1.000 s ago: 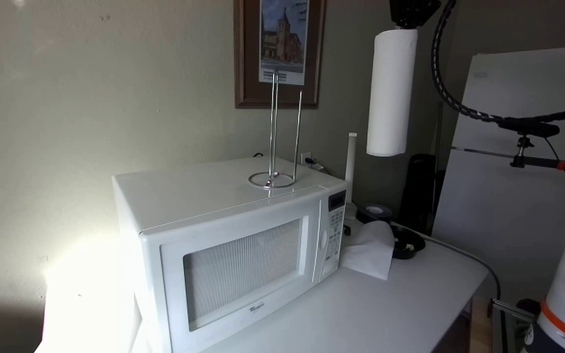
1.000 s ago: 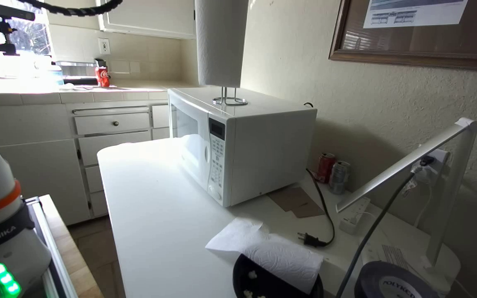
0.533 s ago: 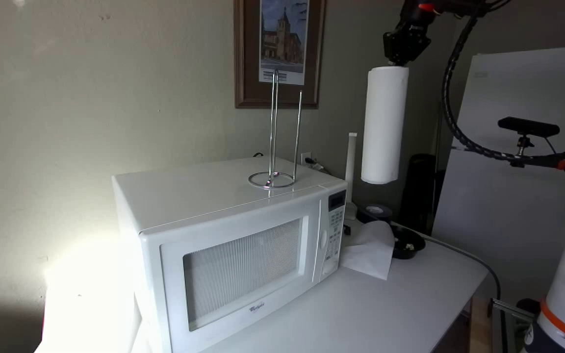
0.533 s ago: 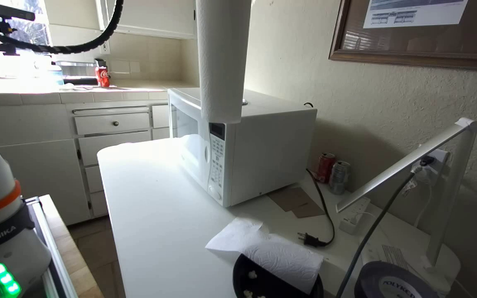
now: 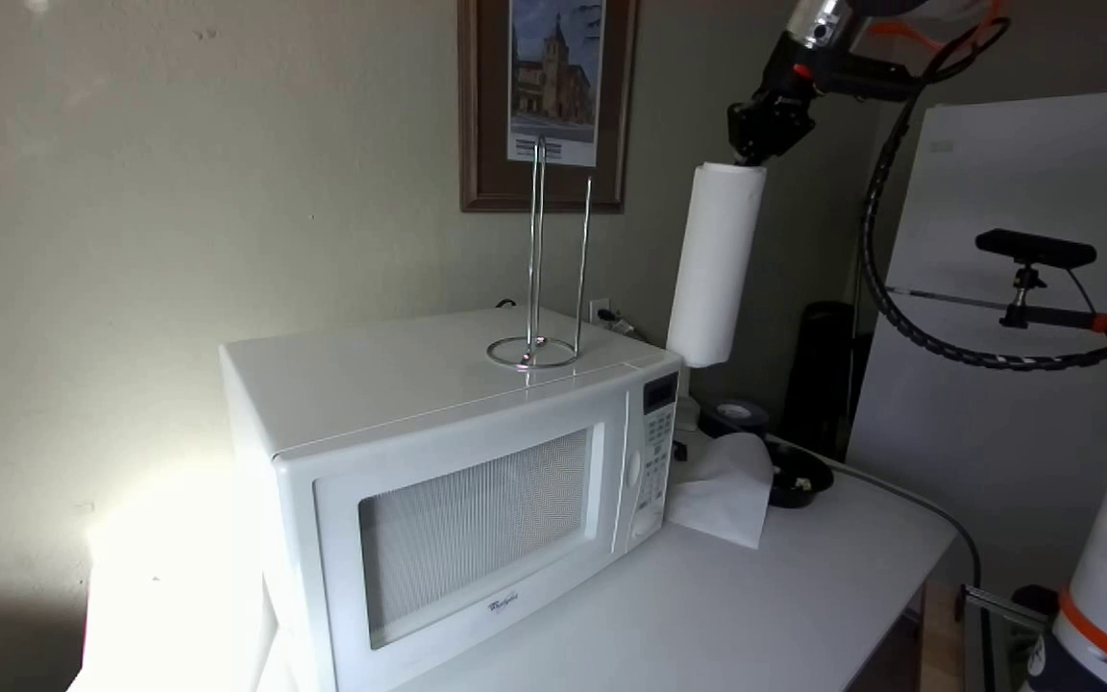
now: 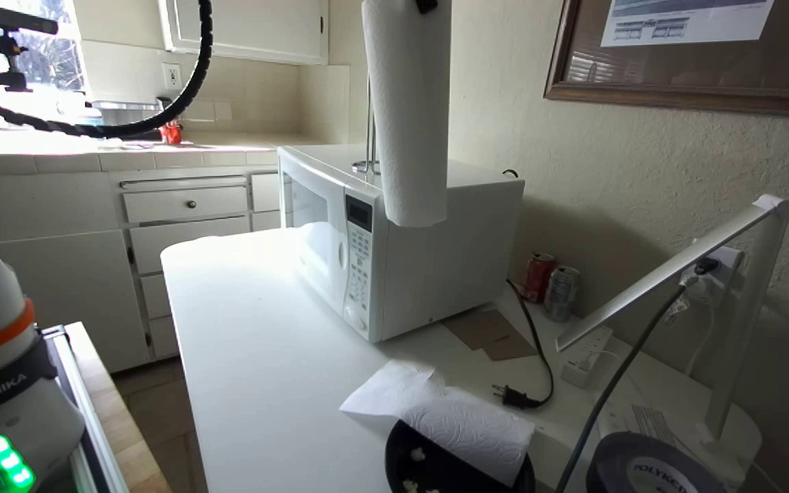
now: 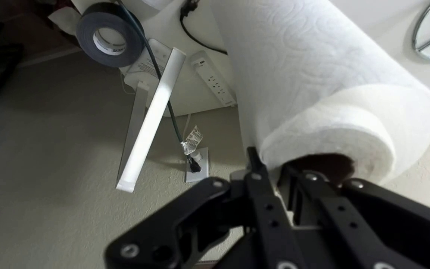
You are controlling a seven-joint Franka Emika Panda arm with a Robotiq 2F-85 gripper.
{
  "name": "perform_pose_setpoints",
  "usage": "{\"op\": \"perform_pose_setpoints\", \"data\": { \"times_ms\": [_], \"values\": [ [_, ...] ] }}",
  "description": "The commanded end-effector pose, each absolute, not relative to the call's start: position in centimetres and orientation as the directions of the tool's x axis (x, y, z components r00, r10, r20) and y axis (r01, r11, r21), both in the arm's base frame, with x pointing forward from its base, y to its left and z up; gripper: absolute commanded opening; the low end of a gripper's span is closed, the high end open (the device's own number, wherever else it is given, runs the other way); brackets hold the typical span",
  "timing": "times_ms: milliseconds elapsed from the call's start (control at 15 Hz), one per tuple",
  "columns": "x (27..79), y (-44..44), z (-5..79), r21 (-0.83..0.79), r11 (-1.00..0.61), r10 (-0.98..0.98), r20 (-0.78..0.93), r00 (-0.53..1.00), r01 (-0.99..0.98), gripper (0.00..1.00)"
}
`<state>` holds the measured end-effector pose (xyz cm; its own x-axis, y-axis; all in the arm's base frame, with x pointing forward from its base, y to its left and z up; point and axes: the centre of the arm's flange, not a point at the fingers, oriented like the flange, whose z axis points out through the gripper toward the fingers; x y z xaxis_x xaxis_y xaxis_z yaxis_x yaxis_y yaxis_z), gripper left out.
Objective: Remove the paper towel roll from the silver stand.
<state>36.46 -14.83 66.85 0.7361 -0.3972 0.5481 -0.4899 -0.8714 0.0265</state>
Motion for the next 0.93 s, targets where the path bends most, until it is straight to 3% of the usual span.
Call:
{"op": "perform_pose_setpoints", "data": {
  "times_ms": [0,867],
  "values": [
    [38.4,-16.3,64.5,0.001,-0.86,-0.417,0.577,0.703,-0.511,0.04],
    [45.1,-22.9,56.2,-0.037,-0.84,-0.468,0.554,0.689,-0.541,0.04]
  ]
}}
